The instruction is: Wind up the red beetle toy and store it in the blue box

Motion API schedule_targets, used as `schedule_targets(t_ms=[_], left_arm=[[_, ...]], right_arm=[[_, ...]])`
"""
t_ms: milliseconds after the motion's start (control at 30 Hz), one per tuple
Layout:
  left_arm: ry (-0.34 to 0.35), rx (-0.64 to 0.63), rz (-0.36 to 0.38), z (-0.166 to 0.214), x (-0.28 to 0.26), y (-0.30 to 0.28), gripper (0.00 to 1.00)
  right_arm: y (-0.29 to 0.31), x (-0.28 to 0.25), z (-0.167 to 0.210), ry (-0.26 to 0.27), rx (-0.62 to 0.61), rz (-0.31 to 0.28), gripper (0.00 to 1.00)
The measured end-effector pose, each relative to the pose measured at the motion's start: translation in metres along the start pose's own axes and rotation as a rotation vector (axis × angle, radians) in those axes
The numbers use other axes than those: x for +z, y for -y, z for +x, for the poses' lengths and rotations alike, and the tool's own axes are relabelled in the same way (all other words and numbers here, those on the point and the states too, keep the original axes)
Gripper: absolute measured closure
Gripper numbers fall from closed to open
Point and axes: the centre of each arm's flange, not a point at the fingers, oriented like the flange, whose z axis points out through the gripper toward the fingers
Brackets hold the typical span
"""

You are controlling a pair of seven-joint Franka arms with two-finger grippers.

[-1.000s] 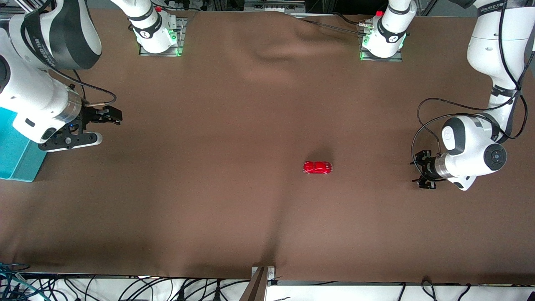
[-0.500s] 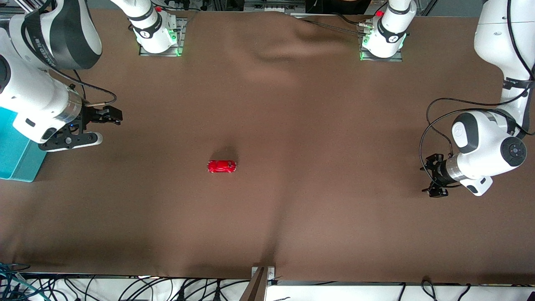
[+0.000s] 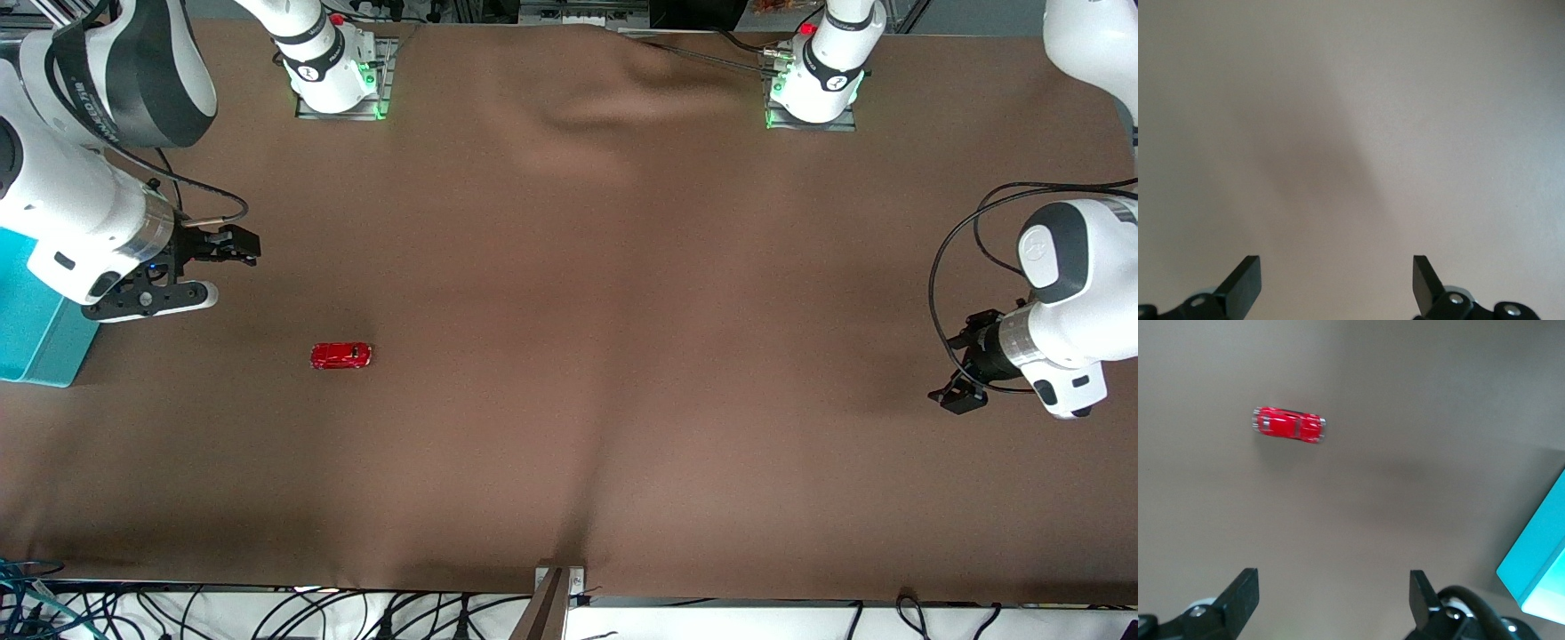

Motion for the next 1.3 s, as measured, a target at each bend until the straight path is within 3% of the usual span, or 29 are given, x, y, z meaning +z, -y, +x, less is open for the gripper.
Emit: schedule_targets(t_ms=[133,367,1067,1300], left_arm=[[0.011,0.129,0.024,0.0,-0.032,0.0,0.0],[0.023,0.235,0.037,0.0,-0.074,-0.001,0.0],[-0.09,0.551,-0.059,-0.009,-0.176,0.004,0.0],[-0.104,0.688,-0.06,-0.011,-0.192,0.005,0.0]], right_arm=[[0.0,0.0,0.0,0.001,0.0,0.0,0.0],[0.0,0.001,0.0,0.003,0.0,0.0,0.0],[-0.005,0.004,0.002,0.004,0.001,-0.031,0.0],[-0.008,0.008,0.003,0.011,0.004,-0.045,0.0]])
